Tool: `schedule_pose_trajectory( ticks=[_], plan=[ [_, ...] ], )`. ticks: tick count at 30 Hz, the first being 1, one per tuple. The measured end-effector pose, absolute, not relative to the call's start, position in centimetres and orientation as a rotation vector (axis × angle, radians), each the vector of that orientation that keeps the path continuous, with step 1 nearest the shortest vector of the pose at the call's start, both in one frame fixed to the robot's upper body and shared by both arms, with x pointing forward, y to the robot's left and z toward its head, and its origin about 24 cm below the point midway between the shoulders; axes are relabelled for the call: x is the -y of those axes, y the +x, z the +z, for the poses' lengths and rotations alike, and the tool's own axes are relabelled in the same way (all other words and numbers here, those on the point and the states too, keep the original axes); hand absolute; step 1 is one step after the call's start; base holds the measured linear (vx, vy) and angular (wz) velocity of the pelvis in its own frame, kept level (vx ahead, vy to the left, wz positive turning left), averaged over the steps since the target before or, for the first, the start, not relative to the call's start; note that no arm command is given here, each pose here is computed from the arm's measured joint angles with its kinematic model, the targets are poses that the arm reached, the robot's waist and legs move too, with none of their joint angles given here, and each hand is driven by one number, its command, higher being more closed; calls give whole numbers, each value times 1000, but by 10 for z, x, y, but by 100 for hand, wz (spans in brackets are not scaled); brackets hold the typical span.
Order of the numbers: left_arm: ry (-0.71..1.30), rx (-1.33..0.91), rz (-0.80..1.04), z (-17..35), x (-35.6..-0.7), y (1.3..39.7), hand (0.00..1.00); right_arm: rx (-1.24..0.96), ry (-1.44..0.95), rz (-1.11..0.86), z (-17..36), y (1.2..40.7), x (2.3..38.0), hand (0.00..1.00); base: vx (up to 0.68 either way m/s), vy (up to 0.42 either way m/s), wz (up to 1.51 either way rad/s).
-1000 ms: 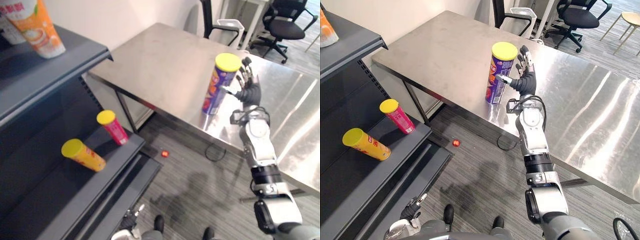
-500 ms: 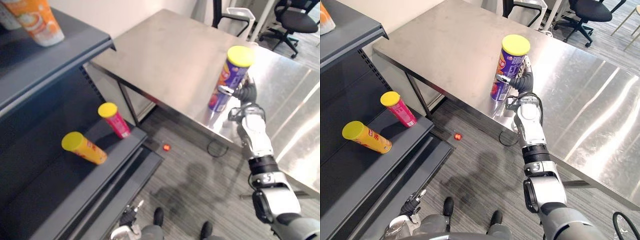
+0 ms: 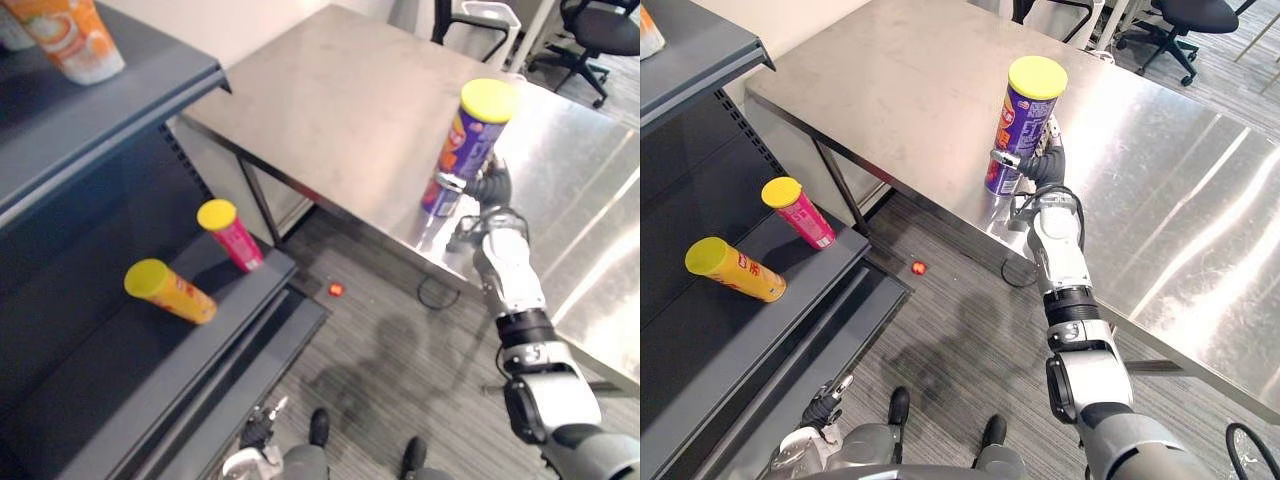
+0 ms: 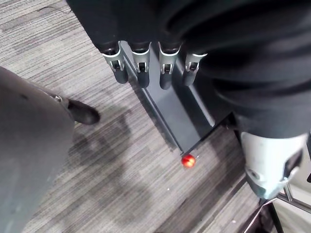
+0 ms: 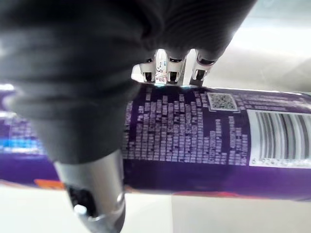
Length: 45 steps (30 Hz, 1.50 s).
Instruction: Put the gum and the chips on the shelf.
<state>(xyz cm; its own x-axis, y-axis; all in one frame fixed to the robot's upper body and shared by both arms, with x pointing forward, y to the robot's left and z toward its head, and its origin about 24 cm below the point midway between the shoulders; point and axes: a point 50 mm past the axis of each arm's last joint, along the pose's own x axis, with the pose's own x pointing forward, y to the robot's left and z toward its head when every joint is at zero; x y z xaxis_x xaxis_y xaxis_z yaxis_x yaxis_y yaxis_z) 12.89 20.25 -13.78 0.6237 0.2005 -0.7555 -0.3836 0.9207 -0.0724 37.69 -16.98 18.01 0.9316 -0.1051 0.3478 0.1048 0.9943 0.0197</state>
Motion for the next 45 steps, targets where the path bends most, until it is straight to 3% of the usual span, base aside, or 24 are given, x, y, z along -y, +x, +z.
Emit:
schedule_pose_trajectory(
  ticks=[19, 20, 45],
  plan=[
    [-237, -833, 338, -138, -203, 129, 0, 523, -16, -10, 228, 374, 144, 0, -3, -2, -3],
    [-237, -833, 338, -138, -203, 129, 0, 522, -19, -5, 228, 374, 143, 100, -37, -20, -3],
    [-219, -839, 327, -138, -202, 129, 0, 483, 33, -27, 198, 364, 146, 100, -1, -1, 0]
  ],
)
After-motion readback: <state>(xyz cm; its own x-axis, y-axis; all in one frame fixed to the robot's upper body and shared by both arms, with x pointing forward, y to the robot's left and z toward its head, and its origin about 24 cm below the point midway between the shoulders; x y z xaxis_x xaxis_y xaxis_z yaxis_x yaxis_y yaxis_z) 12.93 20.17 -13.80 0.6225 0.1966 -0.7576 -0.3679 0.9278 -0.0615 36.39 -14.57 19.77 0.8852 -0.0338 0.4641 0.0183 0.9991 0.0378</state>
